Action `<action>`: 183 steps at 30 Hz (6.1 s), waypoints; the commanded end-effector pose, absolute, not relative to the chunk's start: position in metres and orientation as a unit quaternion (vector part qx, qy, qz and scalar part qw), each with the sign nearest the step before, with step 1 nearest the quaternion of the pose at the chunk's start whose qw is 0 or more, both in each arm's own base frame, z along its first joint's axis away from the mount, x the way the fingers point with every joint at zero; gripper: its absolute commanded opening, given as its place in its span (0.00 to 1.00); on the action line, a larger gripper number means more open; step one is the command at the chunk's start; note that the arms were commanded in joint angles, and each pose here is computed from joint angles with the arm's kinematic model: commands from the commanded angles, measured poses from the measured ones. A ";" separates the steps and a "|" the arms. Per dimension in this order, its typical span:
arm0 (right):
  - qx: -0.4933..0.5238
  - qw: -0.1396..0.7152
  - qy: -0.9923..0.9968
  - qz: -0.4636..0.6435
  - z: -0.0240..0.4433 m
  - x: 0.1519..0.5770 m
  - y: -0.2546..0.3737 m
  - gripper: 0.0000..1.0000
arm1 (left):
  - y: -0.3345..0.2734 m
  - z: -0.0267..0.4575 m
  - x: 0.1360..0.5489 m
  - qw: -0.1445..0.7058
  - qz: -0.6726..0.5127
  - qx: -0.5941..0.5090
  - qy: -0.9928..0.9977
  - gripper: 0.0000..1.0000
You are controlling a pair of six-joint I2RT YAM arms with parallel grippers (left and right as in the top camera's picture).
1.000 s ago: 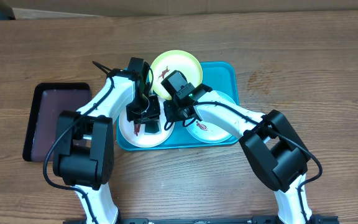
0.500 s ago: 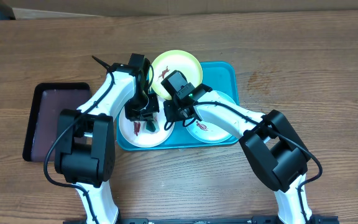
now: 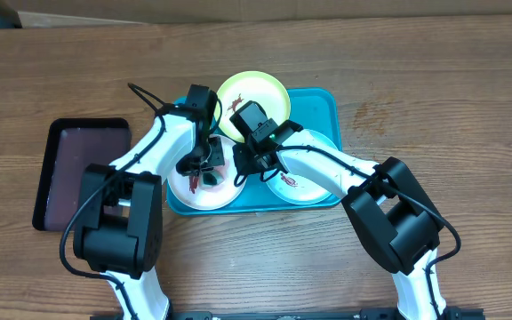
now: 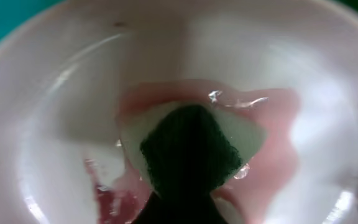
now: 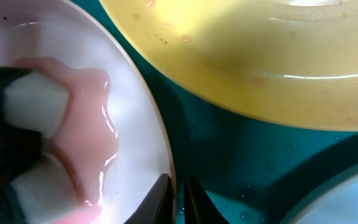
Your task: Clean dirty plates on tray and stack at the side
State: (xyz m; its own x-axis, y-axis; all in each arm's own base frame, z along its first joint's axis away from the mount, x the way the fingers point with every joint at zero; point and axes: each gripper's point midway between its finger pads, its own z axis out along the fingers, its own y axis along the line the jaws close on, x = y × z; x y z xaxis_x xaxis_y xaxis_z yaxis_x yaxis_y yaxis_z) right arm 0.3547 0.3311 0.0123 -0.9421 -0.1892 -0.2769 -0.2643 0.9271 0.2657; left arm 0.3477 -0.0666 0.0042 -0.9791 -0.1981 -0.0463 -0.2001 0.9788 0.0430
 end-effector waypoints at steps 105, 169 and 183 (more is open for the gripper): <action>-0.113 0.125 0.976 0.139 0.007 0.356 0.326 0.04 | 0.035 0.043 0.310 -0.020 0.308 -0.237 0.921 0.04; -0.206 0.542 0.744 -0.333 0.308 0.372 0.333 0.04 | 0.144 0.160 0.294 0.028 0.095 -0.505 0.857 0.04; -0.099 0.332 0.932 0.110 0.232 0.376 0.339 0.04 | 0.143 0.160 0.295 0.027 0.092 -0.500 0.861 0.04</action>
State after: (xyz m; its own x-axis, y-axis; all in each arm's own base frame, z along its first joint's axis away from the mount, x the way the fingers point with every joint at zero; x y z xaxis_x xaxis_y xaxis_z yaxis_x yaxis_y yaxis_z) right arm 0.3863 0.3232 0.1835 -0.6871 -0.3627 -0.6296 -0.2532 0.9317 -0.2605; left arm 0.2956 0.1423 0.1586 -0.4821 -0.8648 -0.1401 -0.8747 0.4661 0.1329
